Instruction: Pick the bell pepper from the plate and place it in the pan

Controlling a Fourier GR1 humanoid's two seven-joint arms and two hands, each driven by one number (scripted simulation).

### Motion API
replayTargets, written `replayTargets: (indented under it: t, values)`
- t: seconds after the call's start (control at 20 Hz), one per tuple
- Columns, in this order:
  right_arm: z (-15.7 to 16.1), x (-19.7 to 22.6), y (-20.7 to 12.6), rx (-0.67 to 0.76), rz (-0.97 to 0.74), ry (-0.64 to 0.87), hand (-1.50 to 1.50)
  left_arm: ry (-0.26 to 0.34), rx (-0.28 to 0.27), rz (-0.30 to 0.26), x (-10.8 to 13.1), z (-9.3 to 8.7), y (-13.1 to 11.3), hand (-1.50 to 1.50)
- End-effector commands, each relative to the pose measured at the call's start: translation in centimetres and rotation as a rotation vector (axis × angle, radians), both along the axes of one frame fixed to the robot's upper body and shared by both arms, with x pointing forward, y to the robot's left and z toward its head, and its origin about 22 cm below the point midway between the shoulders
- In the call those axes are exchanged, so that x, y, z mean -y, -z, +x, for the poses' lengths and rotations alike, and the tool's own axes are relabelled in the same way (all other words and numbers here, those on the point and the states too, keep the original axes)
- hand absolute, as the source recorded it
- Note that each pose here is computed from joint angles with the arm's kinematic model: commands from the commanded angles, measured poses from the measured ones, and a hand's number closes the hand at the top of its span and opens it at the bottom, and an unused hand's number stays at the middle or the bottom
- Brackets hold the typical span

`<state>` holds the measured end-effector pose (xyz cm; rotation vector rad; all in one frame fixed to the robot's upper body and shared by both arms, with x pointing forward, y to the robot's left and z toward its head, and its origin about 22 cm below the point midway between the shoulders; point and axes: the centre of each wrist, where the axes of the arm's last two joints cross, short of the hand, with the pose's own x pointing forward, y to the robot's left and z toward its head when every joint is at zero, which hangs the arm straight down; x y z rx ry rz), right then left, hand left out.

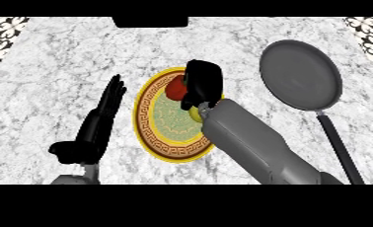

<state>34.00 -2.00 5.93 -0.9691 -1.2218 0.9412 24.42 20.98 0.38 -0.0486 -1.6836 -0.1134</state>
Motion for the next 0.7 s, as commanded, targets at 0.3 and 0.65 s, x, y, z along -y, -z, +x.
replayTargets:
  t: [0.3,0.65]
  values:
    - [-1.5,1.8,-6.9,0.362,0.129,0.210,1.50,-0.021,-0.003,0.002,-0.3,-0.3,-0.4,0.00]
    - [-1.2,7.6,-6.6,0.404,0.259,0.375,1.50,0.010,0.002,0.010,-0.5,-0.1,-1.3,0.00]
